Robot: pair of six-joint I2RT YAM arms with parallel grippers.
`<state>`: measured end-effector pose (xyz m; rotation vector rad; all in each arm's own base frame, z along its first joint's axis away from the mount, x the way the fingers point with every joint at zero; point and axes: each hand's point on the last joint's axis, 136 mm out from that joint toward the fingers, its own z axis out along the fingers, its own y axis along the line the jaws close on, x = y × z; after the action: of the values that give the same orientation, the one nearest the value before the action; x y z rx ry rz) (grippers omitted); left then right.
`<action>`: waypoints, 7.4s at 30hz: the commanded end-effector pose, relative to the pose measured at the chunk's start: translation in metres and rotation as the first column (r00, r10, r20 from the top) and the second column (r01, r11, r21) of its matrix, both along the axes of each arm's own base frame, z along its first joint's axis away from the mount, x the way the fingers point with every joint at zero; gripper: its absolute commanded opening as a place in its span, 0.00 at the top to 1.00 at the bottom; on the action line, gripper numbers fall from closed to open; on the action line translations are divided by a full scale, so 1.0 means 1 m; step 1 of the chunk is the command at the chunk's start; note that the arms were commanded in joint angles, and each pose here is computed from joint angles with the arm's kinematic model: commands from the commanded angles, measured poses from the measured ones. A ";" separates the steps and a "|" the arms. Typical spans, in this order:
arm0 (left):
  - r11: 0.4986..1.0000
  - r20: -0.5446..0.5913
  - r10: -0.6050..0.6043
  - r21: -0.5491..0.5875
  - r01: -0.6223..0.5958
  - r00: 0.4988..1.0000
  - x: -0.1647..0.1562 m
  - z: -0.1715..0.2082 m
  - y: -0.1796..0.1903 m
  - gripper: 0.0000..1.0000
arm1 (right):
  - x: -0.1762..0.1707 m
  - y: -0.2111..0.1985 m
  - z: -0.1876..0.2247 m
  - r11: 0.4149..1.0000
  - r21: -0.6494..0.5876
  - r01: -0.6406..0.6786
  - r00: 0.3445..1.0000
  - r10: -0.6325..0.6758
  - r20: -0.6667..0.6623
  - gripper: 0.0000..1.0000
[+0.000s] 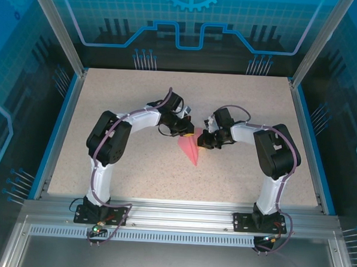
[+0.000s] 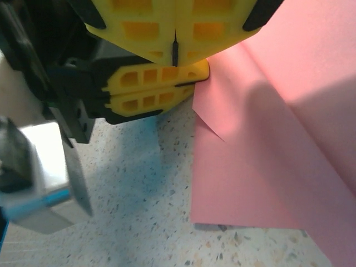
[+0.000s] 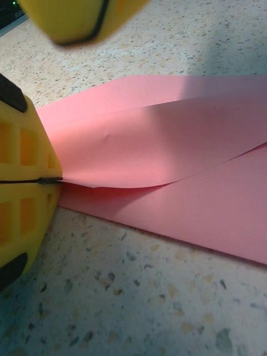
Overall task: Fold a paper plane with a square sheet of paper (fold left side to right side)
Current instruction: Fourth fold the wing at the center of the table.
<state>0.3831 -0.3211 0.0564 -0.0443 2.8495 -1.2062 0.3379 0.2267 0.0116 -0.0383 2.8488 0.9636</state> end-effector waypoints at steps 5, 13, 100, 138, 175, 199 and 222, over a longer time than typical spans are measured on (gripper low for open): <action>1.000 -0.036 -0.022 0.015 0.022 0.999 0.000 -0.019 -0.001 1.00 | -0.022 -0.016 -0.027 0.993 -0.120 -0.011 0.995 -0.001 -0.097 0.94; 0.998 -0.069 -0.013 0.065 0.018 0.998 -0.008 -0.042 0.008 1.00 | -0.024 -0.018 -0.029 0.990 -0.137 -0.017 0.995 0.002 -0.104 0.94; 0.991 -0.125 0.007 0.131 0.010 0.992 -0.037 -0.072 0.030 1.00 | -0.101 0.030 0.000 0.983 0.092 -0.160 0.967 0.174 -0.184 0.81; 0.990 -0.139 0.029 0.143 -0.009 0.990 -0.035 -0.076 0.033 1.00 | -0.127 0.022 0.044 0.970 0.115 -0.216 0.965 0.230 -0.123 0.95; 0.993 -0.015 0.056 0.108 -0.054 0.998 0.022 -0.066 0.043 1.00 | -0.124 -0.024 -0.047 0.974 -0.195 -0.117 0.952 0.055 -0.301 1.00; 0.982 0.062 0.126 0.136 -0.133 0.990 0.087 -0.071 0.082 1.00 | -0.134 -0.025 -0.044 0.970 -0.207 -0.129 0.951 0.062 -0.302 1.00; 0.993 0.272 0.101 0.033 -0.114 0.957 0.065 0.031 0.087 0.94 | -0.132 -0.025 -0.050 0.968 -0.217 -0.124 0.952 0.054 -0.302 1.00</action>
<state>0.4527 -0.2295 0.0490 -0.1126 2.7128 -1.0235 0.2674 0.2418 0.0083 -0.1431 2.9359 0.9524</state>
